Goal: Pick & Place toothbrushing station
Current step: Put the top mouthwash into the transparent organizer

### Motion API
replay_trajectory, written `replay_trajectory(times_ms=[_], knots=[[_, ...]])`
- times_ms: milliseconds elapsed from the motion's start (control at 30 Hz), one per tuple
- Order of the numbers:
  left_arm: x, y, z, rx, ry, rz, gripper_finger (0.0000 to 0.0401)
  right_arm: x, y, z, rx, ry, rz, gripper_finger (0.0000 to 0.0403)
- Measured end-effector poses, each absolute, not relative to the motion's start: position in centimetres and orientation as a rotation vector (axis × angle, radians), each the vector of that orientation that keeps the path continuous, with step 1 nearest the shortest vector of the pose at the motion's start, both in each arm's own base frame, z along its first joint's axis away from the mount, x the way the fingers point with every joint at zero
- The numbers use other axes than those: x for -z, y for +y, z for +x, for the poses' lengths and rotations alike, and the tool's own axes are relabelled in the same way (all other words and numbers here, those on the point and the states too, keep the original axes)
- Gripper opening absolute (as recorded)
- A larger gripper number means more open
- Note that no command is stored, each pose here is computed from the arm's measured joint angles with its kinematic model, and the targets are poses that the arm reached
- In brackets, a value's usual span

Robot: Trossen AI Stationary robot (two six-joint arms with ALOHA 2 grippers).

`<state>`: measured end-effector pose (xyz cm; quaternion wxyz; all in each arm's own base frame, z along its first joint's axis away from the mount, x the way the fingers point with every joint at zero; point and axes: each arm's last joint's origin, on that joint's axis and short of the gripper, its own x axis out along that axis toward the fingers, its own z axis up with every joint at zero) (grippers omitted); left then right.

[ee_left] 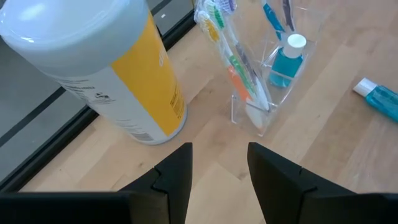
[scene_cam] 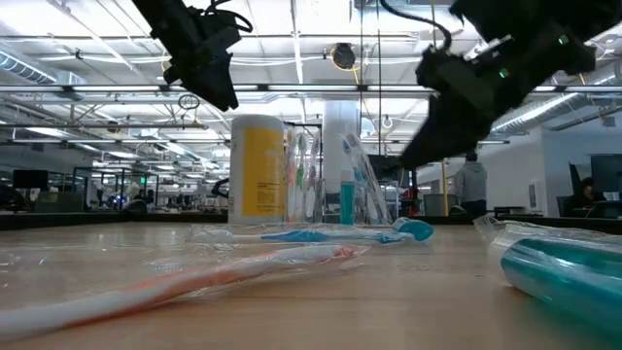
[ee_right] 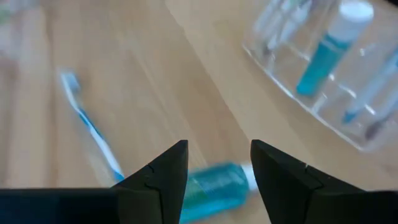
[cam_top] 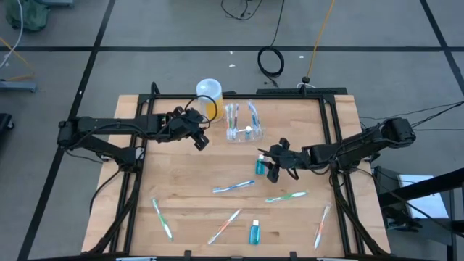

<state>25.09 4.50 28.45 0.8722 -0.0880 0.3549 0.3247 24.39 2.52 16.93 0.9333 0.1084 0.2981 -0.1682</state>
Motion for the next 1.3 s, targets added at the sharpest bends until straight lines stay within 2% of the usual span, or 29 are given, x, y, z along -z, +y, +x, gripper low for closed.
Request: replay_trajectory(times_ms=[167, 233, 367, 467, 700, 900, 1033, 1200, 1300], knots=[[-28.5, 4.5, 25.1, -0.677, 0.738, -0.182, 0.0161, -14.3, 1.8, 22.6, 0.215, 0.718, -0.093, 0.0167], [-28.5, 4.5, 25.1, -0.677, 0.736, -0.183, 0.0161, -13.7, 1.8, 22.3, 0.111, 0.688, -0.098, 0.0167], [-28.5, 4.5, 25.2, -0.677, 0.732, -0.184, 0.0161, -13.3, 2.0, 22.1, 0.005, 0.484, -0.01, 0.0167], [-28.5, 4.5, 25.2, -0.676, 0.731, -0.184, 0.0161, -12.9, 2.1, 21.9, -0.005, 0.386, -0.022, 0.0167], [-28.5, 4.5, 25.2, -0.677, 0.73, -0.183, 0.0161, -10.4, 2.7, 23.2, -0.035, 0.511, -0.099, 0.0167], [-28.5, 4.5, 25.2, -0.678, 0.728, -0.183, 0.0161, -10.8, 2.7, 25.5, 0.012, 0.492, -0.26, 0.0167], [-28.5, 4.5, 25.2, -0.677, 0.731, -0.183, 0.0161, -10.6, 2.5, 25.6, 0.014, 0.515, -0.261, 0.0167], [-28.5, 4.5, 25.2, -0.675, 0.733, -0.18, 0.0161, -12.3, 3.0, 25.3, 0.011, 0.46, -0.213, 0.0167], [-28.5, 4.5, 25.2, -0.676, 0.733, -0.184, 0.0161, -13.0, 3.2, 24.2, -0.007, 0.538, -0.223, 0.0167]])
